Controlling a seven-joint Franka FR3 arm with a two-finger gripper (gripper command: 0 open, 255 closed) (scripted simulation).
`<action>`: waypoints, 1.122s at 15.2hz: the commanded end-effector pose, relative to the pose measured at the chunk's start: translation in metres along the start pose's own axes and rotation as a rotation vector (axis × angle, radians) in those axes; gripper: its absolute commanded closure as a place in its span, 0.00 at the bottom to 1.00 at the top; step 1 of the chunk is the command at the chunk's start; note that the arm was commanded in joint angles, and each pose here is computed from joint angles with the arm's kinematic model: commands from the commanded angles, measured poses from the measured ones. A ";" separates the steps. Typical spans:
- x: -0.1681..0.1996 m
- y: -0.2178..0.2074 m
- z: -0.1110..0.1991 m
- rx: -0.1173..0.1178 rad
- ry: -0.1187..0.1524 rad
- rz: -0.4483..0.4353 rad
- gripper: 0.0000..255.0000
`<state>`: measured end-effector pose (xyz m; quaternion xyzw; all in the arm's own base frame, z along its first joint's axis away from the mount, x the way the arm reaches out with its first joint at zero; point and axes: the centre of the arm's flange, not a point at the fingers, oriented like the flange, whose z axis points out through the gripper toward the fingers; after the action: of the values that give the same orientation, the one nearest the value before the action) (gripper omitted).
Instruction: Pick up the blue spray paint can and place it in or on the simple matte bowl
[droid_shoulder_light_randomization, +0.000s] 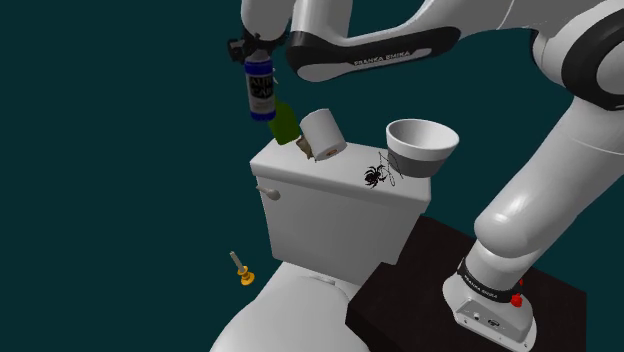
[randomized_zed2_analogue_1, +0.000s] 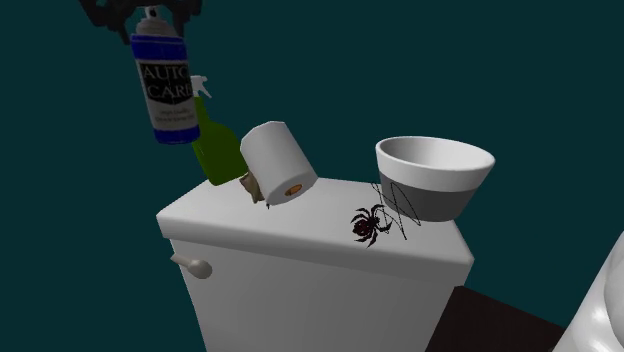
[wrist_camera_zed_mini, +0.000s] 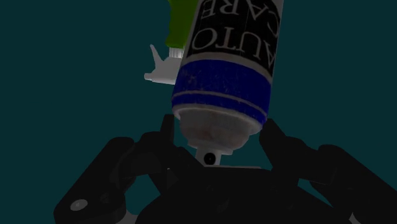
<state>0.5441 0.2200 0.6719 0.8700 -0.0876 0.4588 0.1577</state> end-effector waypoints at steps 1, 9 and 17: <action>0.009 0.001 -0.007 0.000 0.001 0.000 1.00; 0.044 0.009 -0.029 0.000 0.001 0.000 1.00; 0.017 0.085 -0.077 0.000 0.001 0.000 1.00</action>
<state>0.4815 0.1756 0.7429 0.8700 -0.0869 0.4585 0.1590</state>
